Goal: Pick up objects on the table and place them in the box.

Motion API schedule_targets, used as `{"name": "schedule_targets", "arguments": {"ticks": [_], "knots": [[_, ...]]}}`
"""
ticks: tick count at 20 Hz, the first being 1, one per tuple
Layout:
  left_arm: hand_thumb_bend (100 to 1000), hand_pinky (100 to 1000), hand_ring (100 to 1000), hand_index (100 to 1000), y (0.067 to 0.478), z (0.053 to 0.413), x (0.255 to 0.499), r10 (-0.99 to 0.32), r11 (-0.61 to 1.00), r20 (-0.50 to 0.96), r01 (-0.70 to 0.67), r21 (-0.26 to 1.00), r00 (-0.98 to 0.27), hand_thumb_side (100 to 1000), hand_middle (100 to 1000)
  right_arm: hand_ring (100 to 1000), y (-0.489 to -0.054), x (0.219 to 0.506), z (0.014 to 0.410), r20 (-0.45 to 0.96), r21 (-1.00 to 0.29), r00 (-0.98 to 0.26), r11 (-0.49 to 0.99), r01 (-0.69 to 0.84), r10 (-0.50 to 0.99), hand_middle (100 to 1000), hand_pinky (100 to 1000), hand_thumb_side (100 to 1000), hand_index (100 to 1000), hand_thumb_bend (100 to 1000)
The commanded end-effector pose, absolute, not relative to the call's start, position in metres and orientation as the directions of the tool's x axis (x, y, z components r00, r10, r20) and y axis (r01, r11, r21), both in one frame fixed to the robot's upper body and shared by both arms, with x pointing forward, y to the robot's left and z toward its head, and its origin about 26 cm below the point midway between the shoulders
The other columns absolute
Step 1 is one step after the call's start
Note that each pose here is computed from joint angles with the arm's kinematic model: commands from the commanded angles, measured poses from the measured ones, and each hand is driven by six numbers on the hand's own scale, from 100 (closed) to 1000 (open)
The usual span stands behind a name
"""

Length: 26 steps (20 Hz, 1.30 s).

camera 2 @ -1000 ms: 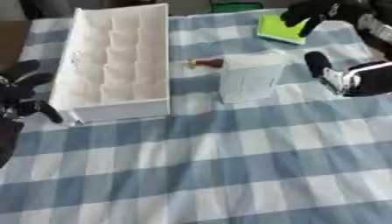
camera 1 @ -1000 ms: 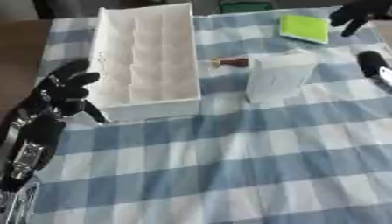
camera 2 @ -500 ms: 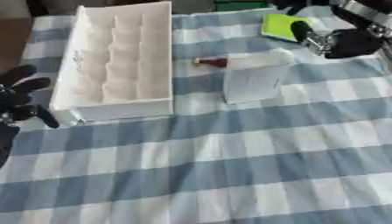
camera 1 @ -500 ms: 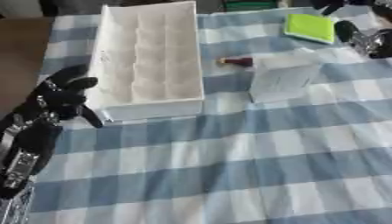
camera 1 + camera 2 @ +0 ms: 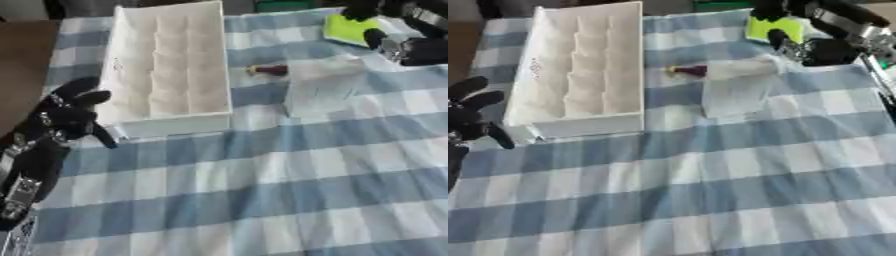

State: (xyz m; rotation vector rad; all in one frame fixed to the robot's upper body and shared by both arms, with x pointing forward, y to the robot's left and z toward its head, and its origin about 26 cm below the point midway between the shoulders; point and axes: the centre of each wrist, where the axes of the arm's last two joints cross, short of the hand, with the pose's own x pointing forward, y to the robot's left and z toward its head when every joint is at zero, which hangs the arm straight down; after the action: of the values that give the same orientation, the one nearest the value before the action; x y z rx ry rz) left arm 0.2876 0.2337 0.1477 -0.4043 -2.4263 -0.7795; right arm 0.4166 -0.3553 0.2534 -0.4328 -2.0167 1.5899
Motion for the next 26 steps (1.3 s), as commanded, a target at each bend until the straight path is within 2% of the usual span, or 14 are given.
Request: {"name": "schedule_targets", "arguments": {"ticks": [1,2,3,4,5,8,11,13,26], "knots": [[193,532,916,784,0.233,0.154,0.286,0.122,0.781,0.567,0.431,0.452,-0.815,770,930,882,-0.353,0.415,0.261,-0.035,-0.990,-0.927,-0.142,-0.020,0.375,865,903,797,987,100],[193,532,916,784,0.233,0.154,0.286,0.122,0.780,0.567,0.432,0.453,-0.815,770,930,882,-0.351,0.415,0.260,-0.044,-0.986,-0.929,-0.164,-0.019,0.368,865,903,797,987,100],[194,532,916,785,0.233,0.154,0.286,0.122,0.779,0.567,0.432,0.453,-0.815,771,930,882,-0.349,0.414,0.259,-0.050,-0.983,-0.931,-0.184,-0.019,0.362,866,910,852,991,100],[194,532,916,785,0.233,0.154,0.286,0.123,0.778,0.567,0.433,0.454,-0.815,771,930,882,-0.347,0.413,0.258,-0.054,-0.978,-0.932,-0.206,-0.022,0.357,866,910,852,991,100],[194,532,916,786,0.233,0.154,0.286,0.123,0.778,0.566,0.434,0.455,-0.815,770,930,885,-0.346,0.413,0.257,-0.056,-0.975,-0.934,-0.222,-0.026,0.354,869,917,901,994,100],[194,532,916,786,0.233,0.154,0.286,0.125,0.776,0.566,0.435,0.456,-0.815,770,930,885,-0.344,0.412,0.255,-0.056,-0.965,-0.936,-0.258,-0.038,0.347,869,918,908,995,100],[194,532,916,787,0.233,0.154,0.286,0.126,0.775,0.566,0.436,0.457,-0.815,771,930,897,-0.342,0.411,0.255,-0.063,-0.958,-0.937,-0.283,-0.039,0.343,887,941,980,1000,100],[194,532,916,788,0.233,0.154,0.286,0.127,0.774,0.565,0.437,0.457,-0.815,771,930,899,-0.340,0.411,0.255,-0.071,-0.953,-0.937,-0.300,-0.038,0.341,891,947,997,1000,100],[196,533,916,789,0.233,0.154,0.286,0.129,0.770,0.566,0.442,0.460,-0.814,770,931,912,-0.330,0.408,0.248,-0.090,-0.931,-0.943,-0.363,-0.035,0.321,907,972,1000,1000,100]]}}
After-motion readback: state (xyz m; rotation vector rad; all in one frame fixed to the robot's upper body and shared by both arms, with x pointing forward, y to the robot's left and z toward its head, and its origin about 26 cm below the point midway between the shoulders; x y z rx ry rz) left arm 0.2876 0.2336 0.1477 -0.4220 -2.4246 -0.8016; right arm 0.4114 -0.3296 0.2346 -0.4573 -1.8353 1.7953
